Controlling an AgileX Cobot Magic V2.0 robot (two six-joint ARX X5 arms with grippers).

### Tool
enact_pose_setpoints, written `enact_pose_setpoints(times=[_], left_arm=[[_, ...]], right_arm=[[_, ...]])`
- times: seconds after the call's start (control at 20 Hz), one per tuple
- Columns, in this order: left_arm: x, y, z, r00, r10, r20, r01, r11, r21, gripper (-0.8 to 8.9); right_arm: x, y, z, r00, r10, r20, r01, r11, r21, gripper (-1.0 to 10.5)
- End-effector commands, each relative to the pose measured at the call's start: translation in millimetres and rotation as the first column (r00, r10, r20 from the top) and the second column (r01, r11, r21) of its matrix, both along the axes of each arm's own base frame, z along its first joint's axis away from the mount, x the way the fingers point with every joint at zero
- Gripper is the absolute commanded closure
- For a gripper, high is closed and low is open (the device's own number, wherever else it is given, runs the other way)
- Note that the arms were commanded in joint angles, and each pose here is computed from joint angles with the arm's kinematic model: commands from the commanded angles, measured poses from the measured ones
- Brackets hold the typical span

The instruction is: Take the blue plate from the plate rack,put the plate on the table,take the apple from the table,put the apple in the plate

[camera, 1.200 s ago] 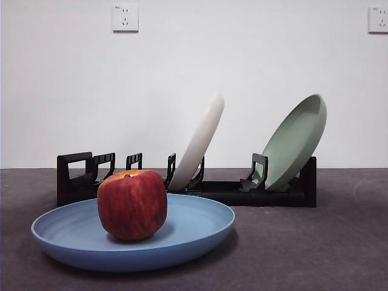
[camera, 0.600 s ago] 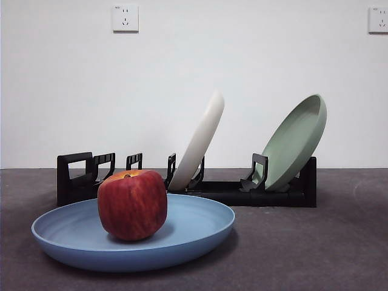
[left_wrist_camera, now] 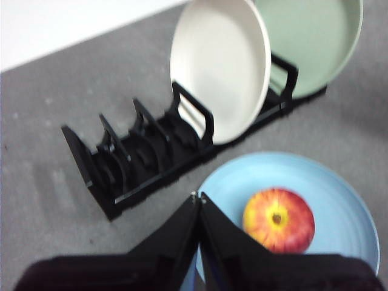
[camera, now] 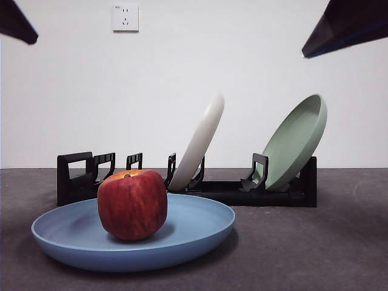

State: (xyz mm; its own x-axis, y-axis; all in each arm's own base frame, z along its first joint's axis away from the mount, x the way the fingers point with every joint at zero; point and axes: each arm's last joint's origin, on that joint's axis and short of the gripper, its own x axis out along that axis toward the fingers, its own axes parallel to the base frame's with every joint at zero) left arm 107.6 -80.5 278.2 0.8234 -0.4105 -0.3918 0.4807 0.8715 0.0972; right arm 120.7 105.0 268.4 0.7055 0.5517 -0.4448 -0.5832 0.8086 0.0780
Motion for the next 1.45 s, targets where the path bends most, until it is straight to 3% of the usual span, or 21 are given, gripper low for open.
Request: enact_pose_setpoints(times=[0.05, 0.6, 0.7, 0.85, 1.15, 1.45], left_arm=[[-0.2, 0.8, -0.4, 1.0, 0.014, -0.01, -0.014, 1.0, -0.02, 8.16], [-0.3, 0.8, -2.1, 1.0, 0.013, -0.023, -0.014, 1.0, -0.009, 8.16], [-3.0, 11.8, 3.5, 0.998, 0.035, 0.052, -0.036, 0.999, 0.029, 8.16], [-10.6, 34.9, 13.5, 0.991, 0.075, 0.112, -0.067, 0.995, -0.077, 8.16], [-22.9, 67.1, 0.7, 0.925, 0.326, 0.198, -0.304, 0.943, -0.132, 8.16], [-13.3, 76.8, -60.5, 0.862, 0.433, 0.264, -0.401, 0.9, -0.168, 8.16]], right_arm=[[-0.3, -0.3, -1.5, 1.0, -0.002, 0.004, 0.002, 1.0, 0.002, 9.6], [-1.1, -1.0, -0.5, 1.0, -0.002, 0.009, 0.002, 1.0, 0.006, 9.6], [-1.1, -1.0, -0.6, 1.0, -0.002, 0.009, 0.002, 1.0, 0.006, 9.6], [-1.3, -1.2, -0.3, 1.0, -0.002, 0.01, 0.002, 1.0, 0.007, 9.6], [-1.3, -1.2, -0.4, 1.0, -0.002, 0.009, 0.002, 1.0, 0.007, 9.6], [-1.3, -1.2, -0.4, 1.0, -0.002, 0.009, 0.002, 1.0, 0.007, 9.6]])
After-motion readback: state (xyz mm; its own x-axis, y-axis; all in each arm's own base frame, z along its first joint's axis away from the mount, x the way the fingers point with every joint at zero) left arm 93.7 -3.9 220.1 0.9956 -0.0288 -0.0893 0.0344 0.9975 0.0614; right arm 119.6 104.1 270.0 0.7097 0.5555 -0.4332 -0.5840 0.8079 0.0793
